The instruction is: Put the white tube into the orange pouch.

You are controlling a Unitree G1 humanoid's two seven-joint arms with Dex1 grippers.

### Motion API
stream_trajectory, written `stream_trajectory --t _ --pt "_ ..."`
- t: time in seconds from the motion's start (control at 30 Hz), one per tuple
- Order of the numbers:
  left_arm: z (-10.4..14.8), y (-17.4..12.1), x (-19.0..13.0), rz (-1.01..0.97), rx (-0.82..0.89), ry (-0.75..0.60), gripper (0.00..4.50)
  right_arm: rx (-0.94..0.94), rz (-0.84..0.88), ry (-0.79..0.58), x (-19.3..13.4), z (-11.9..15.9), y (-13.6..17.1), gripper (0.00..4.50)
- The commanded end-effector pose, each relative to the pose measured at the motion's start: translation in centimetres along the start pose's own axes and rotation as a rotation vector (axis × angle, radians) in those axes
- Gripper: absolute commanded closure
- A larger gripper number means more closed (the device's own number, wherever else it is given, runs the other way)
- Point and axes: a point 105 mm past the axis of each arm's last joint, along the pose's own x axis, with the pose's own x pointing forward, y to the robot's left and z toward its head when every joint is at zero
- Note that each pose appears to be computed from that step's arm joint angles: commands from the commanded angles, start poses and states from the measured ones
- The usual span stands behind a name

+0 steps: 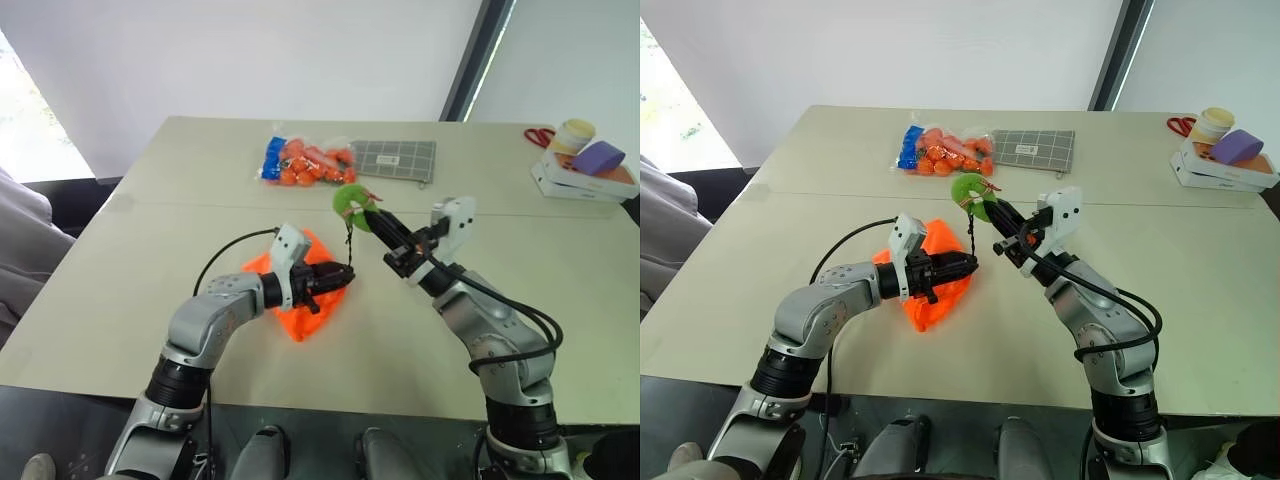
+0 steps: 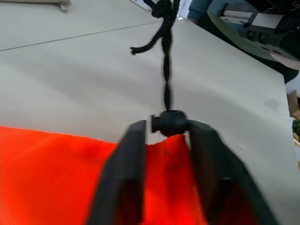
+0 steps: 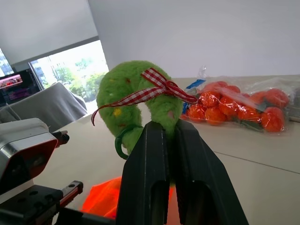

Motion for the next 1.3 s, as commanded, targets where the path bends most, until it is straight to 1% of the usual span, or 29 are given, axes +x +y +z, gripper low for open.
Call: stream_trajectory --t 0.03,0.2,0.33,0.47,0.63,0.73,0.9,1.1,1.23,1.3 --pt "0.9 -0.7 0.0 -0.024 0.027 -0.021 4.34 -0.02 0.026 -0.057 0.2 1.3 0.6 4.5" --pt "0.6 -0.2 -0.2 -0.01 0.03 -0.013 4.34 -0.024 0.018 -0.06 0.2 1.3 0.5 4.5" --pt "0.0 -0.2 -0.9 -0.039 0.022 0.009 4.34 -0.039 -0.026 -0.063 0.1 1.3 -0.4 4.5" --pt "-1.6 -0.4 -2.0 -0.074 0.064 0.094 4.34 -0.092 -0.155 -0.044 0.0 0.9 -2.9 4.5" --pt "-3.6 0.5 -3.4 -0.049 0.153 0.209 4.34 -0.154 -0.328 0.003 -0.3 0.3 -6.2 4.5" --pt "-4.0 0.3 -3.8 -0.061 0.157 0.227 4.34 -0.165 -0.366 0.012 -0.4 0.2 -7.0 4.5" --pt "-5.8 0.0 -4.9 -0.086 0.221 0.324 4.34 -0.186 -0.427 0.041 -0.8 -0.2 -8.3 4.5" --pt "-6.0 -0.3 -5.0 -0.094 0.226 0.322 4.34 -0.198 -0.47 0.084 -1.0 -0.9 -9.1 4.5" --pt "-5.9 -0.4 -4.8 -0.095 0.228 0.307 4.34 -0.195 -0.451 0.099 -0.9 -1.2 -8.9 4.5" --pt "-5.3 -0.7 -4.5 -0.114 0.191 0.267 3.28 -0.184 -0.4 0.13 -0.8 -1.8 -8.2 4.5"
